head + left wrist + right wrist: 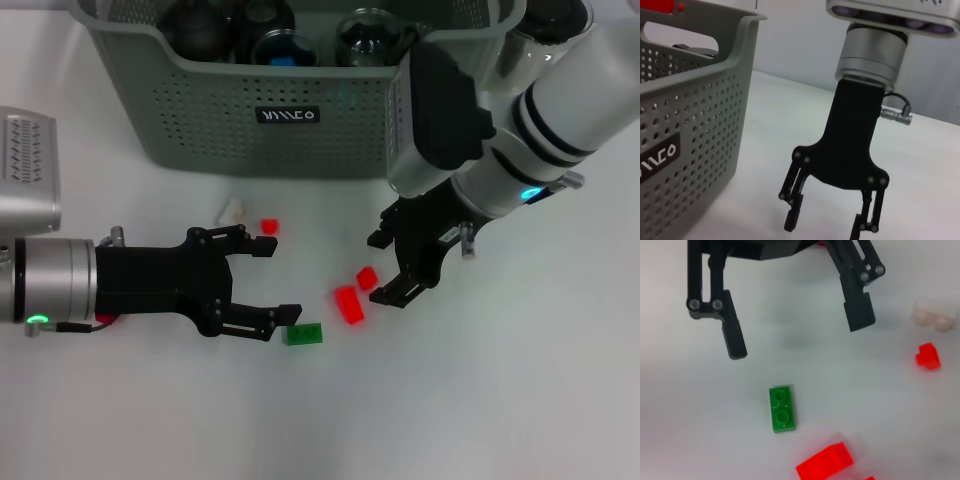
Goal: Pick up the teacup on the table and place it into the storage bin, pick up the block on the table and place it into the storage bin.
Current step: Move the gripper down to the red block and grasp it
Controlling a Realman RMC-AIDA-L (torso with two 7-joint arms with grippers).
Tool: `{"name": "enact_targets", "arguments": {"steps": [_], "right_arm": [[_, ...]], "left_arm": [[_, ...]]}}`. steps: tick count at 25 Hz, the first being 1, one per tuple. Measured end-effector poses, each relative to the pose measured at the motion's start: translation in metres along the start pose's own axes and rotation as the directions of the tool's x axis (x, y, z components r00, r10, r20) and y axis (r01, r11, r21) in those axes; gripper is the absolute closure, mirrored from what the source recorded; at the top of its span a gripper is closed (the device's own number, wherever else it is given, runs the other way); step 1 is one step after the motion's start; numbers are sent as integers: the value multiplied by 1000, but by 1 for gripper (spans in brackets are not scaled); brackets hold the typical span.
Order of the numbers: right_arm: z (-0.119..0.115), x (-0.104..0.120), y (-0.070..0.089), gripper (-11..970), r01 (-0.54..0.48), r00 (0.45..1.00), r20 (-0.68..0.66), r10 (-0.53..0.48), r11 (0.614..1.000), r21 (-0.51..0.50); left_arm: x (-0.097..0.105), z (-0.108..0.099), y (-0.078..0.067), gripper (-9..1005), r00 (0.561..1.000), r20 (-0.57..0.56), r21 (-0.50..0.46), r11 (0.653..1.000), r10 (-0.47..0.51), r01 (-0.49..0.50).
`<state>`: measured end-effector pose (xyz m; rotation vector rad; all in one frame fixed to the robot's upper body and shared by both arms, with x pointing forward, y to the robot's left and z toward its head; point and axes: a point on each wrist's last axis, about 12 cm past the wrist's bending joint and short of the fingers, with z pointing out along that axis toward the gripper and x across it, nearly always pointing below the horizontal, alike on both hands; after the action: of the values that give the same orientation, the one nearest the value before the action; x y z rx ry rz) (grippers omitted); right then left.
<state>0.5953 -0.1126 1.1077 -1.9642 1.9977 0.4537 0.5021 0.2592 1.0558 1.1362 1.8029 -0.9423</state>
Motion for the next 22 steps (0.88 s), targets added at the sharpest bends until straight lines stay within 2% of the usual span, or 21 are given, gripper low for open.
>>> {"name": "enact_targets", "arguments": {"steps": [10,21,22], "right_arm": [[14,-4,1,201,-1,1000,-1,1,1000,9],[16,-6,0,627,4,1000,-3,-4,1000,13],[17,-6,1,638,6,1000,-6,-6,1000,11]], "left_arm": [[0,0,0,76,1000,-1,-2,1000,0,0],[1,-1,0,76,1000,-3,-4,1000,-2,2],[1,-1,0,76,1000,-3,-4,1000,-3,2]]}}
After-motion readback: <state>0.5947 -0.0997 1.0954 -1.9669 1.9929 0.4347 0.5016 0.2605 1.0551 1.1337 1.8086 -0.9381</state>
